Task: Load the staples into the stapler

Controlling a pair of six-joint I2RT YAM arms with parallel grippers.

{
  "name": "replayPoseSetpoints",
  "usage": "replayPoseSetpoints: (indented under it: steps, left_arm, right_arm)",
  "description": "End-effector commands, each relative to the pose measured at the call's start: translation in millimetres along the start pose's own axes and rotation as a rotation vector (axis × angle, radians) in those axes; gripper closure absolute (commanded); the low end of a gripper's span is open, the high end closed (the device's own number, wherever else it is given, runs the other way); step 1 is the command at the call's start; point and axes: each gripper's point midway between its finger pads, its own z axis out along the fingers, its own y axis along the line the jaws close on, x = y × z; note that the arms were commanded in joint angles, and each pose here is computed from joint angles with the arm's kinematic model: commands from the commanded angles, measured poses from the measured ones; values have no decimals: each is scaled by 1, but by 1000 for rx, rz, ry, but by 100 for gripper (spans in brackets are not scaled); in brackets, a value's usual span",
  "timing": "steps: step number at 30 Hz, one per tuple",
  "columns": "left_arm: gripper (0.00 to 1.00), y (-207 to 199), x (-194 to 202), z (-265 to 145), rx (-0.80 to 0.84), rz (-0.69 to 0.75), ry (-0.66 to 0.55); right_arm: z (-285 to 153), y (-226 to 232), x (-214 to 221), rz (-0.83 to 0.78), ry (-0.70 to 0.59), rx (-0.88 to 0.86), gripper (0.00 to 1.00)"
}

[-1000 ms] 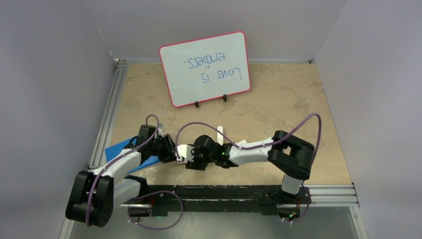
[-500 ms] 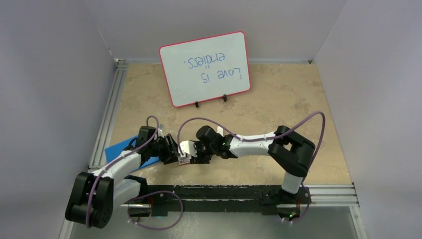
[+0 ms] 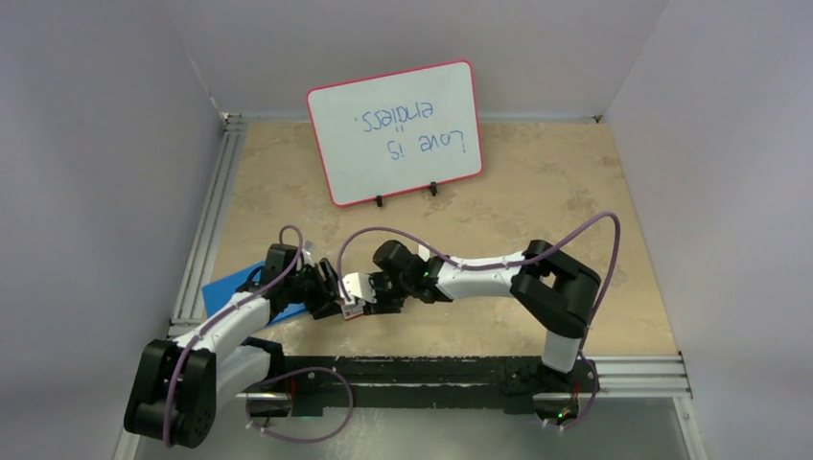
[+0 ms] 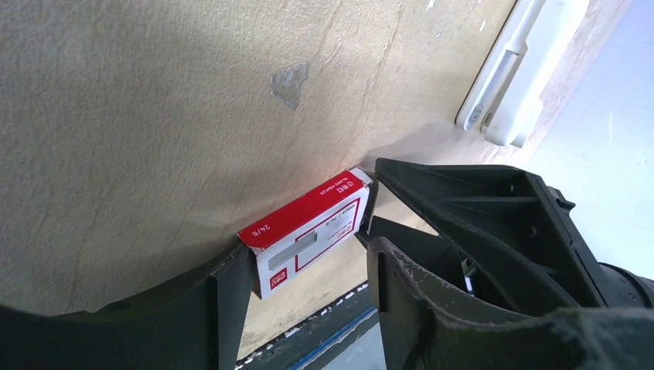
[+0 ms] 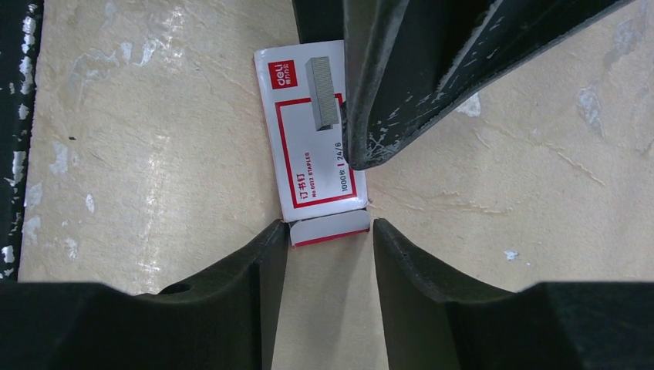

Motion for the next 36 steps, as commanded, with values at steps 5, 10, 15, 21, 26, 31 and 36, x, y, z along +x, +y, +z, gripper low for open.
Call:
replayPoseSetpoints:
  steps: [5, 10, 15, 21, 26, 31, 36]
  left_arm:
    - [42, 12, 4, 0, -61, -18, 5]
    - [41, 9, 4, -1, -55, -18, 8]
    - [41, 6, 3, -3, -51, -23, 8]
    - [44, 7, 7, -3, -43, -34, 20]
    - [44, 7, 10, -2, -34, -32, 32]
    - [42, 4, 13, -2, -13, -25, 50]
    - [41, 5, 13, -2, -18, -26, 48]
  right_arm:
    - [7, 41, 42, 25, 142, -180, 52]
    - [8, 44, 44, 28, 150, -201, 53]
    - [7, 47, 49, 29, 166, -206, 69]
    - [2, 48, 51, 50, 169, -202, 71]
    - [-4, 42, 53, 62, 175, -179, 69]
    - [-8, 40, 52, 85, 174, -185, 61]
    - [-10, 42, 54, 109, 184, -198, 47]
